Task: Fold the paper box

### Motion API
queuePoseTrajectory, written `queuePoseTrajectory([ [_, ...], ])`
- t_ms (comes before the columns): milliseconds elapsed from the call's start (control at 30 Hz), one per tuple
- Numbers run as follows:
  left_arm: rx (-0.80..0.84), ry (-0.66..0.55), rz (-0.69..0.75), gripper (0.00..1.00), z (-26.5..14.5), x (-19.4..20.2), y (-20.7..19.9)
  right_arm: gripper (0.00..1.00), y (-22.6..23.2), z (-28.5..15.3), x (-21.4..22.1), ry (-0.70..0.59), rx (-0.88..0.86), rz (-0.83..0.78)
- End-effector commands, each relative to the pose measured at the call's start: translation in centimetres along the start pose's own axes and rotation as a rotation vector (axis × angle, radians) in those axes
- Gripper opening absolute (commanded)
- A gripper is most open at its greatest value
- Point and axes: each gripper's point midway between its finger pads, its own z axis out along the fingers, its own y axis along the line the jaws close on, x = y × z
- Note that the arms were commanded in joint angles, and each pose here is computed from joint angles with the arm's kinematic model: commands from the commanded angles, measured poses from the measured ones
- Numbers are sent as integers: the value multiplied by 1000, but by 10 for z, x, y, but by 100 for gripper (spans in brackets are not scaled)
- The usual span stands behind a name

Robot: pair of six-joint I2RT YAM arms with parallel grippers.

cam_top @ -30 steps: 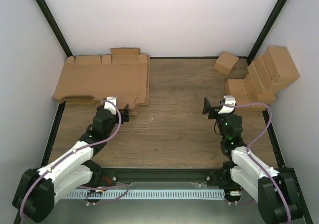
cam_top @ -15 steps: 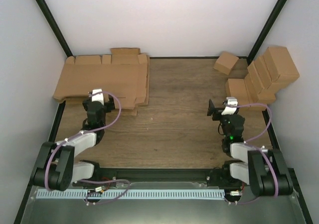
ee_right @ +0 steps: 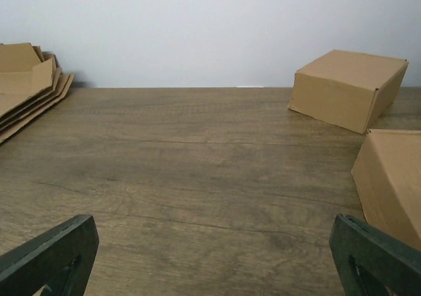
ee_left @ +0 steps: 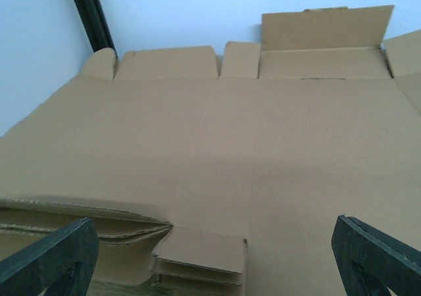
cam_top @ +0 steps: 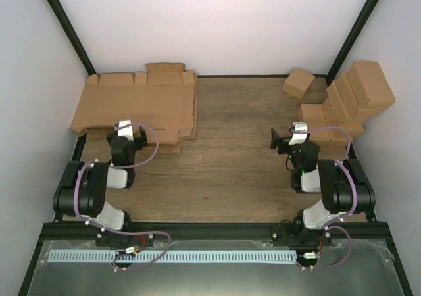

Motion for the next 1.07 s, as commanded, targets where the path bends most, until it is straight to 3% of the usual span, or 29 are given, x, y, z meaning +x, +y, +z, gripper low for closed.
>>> queuePoseTrajectory([
  [0,29,-95,-69,100,3,-17,6,100,-4,6,-23,-72,11,-34],
  [1033,33,-90,-67,100,3,-16,6,100,-4,6,-23,-73,11,-32],
])
